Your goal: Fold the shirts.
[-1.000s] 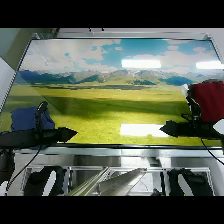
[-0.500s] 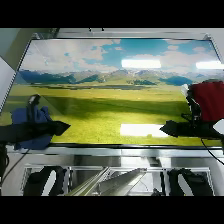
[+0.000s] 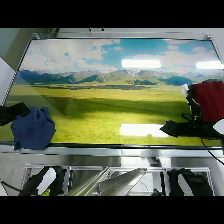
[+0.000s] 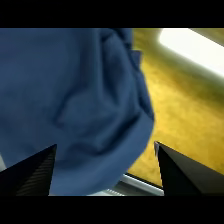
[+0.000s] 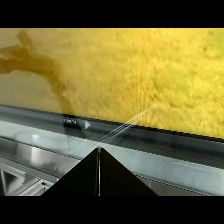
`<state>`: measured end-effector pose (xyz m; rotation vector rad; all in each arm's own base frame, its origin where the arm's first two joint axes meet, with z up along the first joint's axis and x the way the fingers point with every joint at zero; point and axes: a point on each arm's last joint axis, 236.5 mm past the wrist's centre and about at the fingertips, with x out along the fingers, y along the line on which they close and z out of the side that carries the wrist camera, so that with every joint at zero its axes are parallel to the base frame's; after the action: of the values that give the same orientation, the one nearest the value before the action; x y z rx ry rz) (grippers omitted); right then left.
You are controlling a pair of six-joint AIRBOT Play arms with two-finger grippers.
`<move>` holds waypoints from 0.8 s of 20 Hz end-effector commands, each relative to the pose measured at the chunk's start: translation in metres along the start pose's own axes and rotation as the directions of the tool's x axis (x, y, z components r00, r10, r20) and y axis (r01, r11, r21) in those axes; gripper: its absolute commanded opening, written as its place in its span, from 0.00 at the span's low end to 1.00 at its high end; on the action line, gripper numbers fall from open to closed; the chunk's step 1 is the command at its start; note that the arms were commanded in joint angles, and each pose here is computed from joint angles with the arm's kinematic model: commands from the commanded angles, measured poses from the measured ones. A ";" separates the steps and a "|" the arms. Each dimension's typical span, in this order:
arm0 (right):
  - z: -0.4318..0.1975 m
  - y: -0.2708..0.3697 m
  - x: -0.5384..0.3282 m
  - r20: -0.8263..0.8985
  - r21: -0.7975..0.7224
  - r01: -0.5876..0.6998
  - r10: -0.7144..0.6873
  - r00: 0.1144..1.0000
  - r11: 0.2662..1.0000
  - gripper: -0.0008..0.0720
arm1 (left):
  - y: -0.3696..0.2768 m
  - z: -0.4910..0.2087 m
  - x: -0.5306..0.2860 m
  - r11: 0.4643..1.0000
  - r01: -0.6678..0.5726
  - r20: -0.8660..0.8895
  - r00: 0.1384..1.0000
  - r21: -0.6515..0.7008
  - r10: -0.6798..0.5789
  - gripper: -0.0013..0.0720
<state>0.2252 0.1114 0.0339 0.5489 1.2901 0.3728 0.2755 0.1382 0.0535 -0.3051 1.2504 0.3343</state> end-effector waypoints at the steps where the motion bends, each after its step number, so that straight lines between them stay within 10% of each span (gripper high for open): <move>1: 0.000 0.000 0.000 0.000 0.000 0.000 0.000 1.000 1.000 0.03 | 0.038 0.001 0.043 0.996 -0.013 -0.104 0.995 -0.091 0.004 0.94; 8: 0.013 -0.001 0.000 0.055 0.000 0.005 -0.005 0.998 1.000 0.03 | 0.122 -0.012 0.085 0.969 -0.023 -0.278 0.959 -0.246 -0.048 0.93; 16: 0.013 -0.001 0.000 0.054 0.000 0.005 -0.005 0.999 1.000 0.03 | 0.105 -0.014 0.139 0.890 0.277 -0.252 0.890 -0.361 -0.380 0.93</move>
<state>0.2374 0.1079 0.0358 0.5522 1.2395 0.3512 0.2591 0.2425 -0.0694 -0.8125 1.4238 0.2582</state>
